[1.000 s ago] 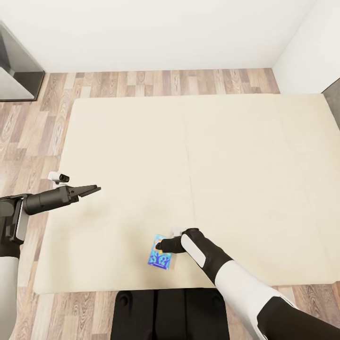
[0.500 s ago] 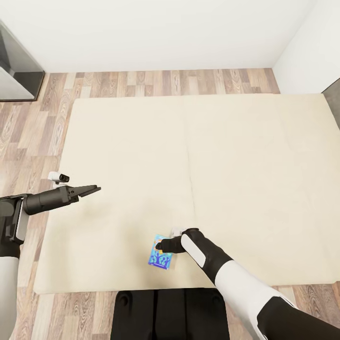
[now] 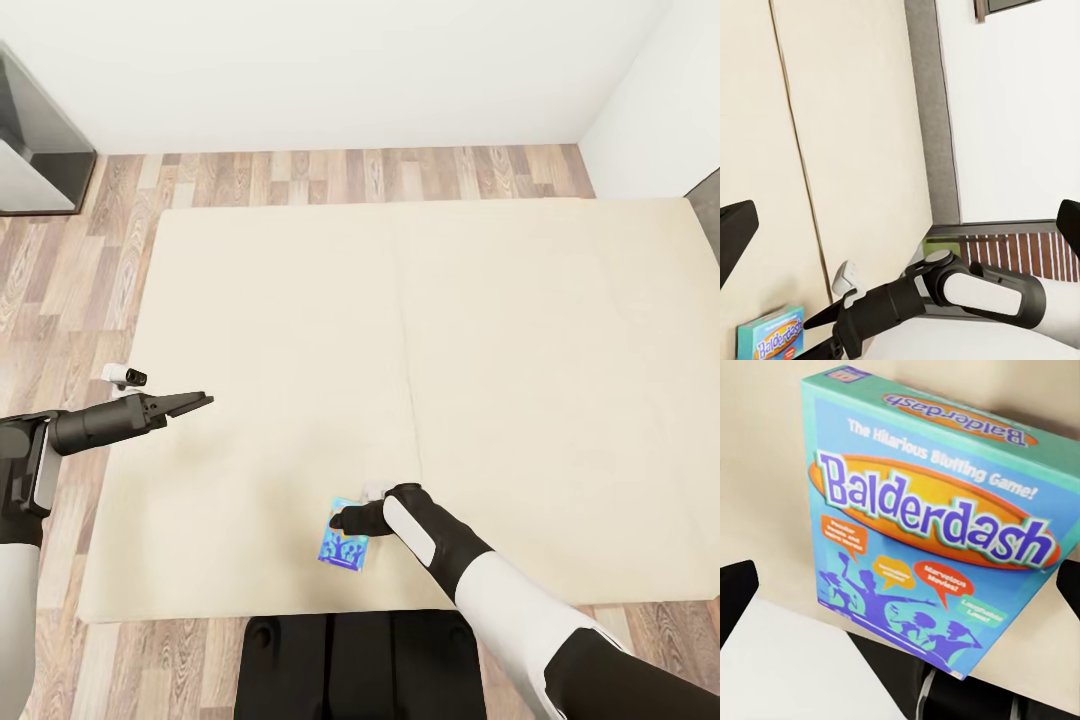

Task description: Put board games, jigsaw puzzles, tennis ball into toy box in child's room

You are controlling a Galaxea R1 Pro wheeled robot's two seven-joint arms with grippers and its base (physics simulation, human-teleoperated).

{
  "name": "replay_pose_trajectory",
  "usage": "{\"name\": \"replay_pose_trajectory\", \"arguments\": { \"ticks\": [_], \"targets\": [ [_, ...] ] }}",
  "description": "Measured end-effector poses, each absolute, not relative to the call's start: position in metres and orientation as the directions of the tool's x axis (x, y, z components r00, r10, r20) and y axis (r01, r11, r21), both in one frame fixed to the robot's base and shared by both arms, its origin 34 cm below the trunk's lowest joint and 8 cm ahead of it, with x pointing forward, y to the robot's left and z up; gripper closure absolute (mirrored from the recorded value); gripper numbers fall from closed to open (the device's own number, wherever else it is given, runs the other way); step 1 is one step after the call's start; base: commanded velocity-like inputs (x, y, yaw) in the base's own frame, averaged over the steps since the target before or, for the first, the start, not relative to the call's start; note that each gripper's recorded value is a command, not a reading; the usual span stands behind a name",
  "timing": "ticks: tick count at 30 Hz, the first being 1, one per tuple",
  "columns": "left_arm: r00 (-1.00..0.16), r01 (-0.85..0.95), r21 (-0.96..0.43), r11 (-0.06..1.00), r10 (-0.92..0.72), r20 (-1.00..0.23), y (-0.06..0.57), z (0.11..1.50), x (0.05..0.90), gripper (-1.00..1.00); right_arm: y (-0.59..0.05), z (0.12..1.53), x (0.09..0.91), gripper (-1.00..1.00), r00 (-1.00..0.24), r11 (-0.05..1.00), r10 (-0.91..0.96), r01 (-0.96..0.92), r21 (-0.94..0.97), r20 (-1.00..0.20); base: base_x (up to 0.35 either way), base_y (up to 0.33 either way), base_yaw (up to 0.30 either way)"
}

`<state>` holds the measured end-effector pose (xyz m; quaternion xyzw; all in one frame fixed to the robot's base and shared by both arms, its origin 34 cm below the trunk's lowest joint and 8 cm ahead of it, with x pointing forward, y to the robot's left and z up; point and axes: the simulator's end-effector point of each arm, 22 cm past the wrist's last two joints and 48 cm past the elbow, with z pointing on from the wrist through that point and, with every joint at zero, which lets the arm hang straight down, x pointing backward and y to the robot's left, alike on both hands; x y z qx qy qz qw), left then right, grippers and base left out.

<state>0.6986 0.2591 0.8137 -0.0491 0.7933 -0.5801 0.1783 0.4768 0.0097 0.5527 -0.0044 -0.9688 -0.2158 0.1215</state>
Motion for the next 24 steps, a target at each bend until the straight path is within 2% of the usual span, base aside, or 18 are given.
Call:
{"name": "replay_pose_trajectory", "arguments": {
  "ticks": [24],
  "targets": [
    [-0.932,0.129,-0.938,0.322,-0.285,-0.226,0.2591,0.8137,0.6986,-1.0,0.0097,0.5527,0.4766,-1.0,-0.971,0.907,-0.047,0.057,0.417,0.236,0.0,0.001,0.0]
  ]
}}
